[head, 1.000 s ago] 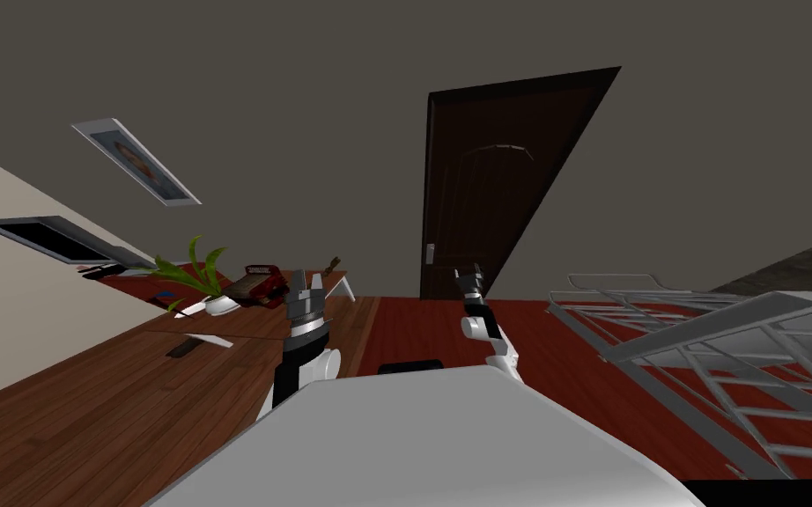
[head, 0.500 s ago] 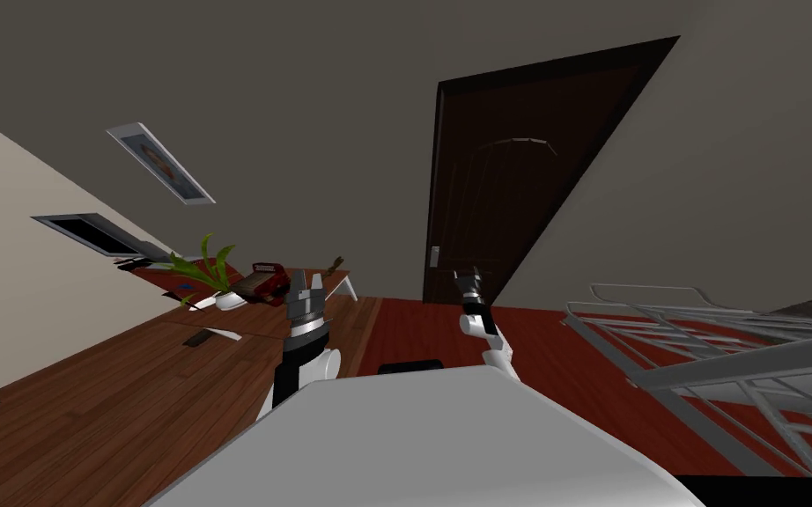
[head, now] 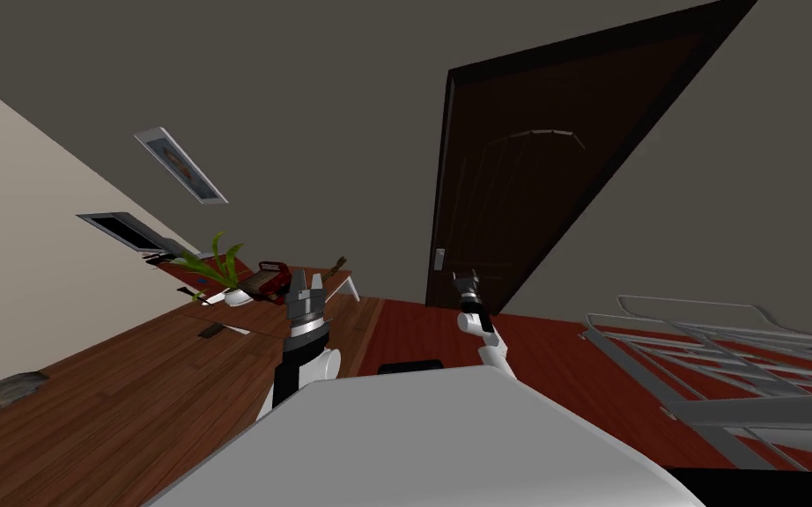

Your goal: Pull the door open

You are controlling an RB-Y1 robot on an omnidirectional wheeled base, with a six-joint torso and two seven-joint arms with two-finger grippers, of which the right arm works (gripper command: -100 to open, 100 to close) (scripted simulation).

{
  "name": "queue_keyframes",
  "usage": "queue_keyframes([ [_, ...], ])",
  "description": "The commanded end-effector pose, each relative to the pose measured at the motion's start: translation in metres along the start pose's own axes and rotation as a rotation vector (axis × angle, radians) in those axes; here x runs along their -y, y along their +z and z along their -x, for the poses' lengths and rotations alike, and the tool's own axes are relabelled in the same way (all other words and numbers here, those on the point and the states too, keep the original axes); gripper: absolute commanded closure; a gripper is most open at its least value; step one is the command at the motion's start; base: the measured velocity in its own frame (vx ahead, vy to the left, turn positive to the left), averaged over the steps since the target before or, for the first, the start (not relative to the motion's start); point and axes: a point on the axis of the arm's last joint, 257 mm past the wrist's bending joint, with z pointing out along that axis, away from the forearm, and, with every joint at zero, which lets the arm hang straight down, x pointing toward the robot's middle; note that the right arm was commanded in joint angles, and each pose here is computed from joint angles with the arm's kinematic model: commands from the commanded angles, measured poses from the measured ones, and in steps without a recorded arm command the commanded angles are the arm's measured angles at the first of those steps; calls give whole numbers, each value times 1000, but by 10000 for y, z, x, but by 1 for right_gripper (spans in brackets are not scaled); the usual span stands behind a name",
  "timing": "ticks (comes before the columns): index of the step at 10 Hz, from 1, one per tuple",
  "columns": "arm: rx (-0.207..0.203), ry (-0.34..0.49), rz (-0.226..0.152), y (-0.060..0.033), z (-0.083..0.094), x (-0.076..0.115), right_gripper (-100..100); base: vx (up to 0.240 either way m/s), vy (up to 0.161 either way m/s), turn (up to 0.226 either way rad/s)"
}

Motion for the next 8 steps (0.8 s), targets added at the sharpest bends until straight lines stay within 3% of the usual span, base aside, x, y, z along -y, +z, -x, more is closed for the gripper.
queue_keyframes([
  [1,27,46,-3,7,130,37,-100,104,-47,88],
  [8,160,289,0,33,615,290,-100,113,-55,115],
])
